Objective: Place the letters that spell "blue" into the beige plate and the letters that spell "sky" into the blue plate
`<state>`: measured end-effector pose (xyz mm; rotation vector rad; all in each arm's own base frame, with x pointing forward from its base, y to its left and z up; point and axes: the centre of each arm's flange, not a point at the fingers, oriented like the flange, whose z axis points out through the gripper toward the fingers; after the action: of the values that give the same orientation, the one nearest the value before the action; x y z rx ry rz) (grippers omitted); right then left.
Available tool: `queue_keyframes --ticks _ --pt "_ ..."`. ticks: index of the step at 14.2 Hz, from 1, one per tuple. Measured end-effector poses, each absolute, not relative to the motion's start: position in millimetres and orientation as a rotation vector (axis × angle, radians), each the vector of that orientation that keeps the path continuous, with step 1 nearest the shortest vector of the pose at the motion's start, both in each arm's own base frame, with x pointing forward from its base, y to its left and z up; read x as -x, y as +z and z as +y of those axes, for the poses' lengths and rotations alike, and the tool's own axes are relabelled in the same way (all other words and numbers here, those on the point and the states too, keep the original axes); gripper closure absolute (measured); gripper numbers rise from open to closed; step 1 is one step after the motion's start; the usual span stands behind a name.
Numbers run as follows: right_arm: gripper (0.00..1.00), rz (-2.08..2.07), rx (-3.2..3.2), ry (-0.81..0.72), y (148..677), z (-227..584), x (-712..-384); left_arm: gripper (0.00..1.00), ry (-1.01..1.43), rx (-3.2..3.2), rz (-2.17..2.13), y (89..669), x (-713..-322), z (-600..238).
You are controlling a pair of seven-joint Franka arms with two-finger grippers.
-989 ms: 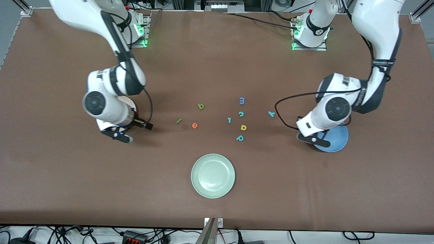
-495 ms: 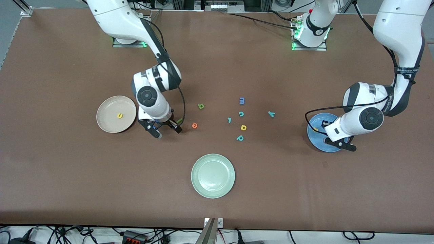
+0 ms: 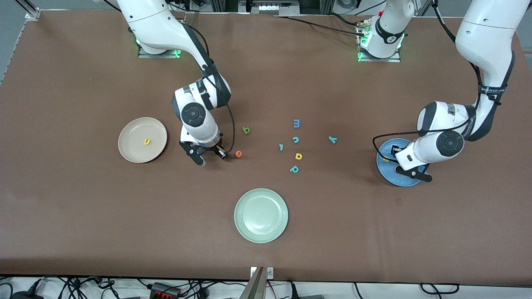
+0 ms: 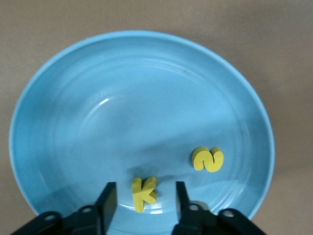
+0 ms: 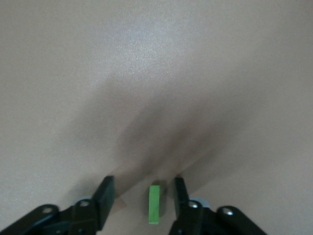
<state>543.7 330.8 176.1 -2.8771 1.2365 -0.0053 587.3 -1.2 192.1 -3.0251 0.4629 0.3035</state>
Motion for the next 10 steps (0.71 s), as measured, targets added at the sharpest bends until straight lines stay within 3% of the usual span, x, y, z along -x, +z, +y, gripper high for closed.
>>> queue_keyframes --ticks 3,4,10 --pt "0.86 1.228 2.879 -0.006 177.5 331.6 -544.5 0.09 0.318 3.017 0.484 224.7 -585.9 -41.3" --pt "0.91 1.208 2.889 -0.005 177.7 331.8 -544.4 0.00 0.308 3.020 0.441 238.9 -583.3 -65.9" --pt "0.91 0.968 3.035 0.119 210.9 308.4 -553.3 0.00 0.245 3.065 -0.115 254.6 -544.8 -212.8"
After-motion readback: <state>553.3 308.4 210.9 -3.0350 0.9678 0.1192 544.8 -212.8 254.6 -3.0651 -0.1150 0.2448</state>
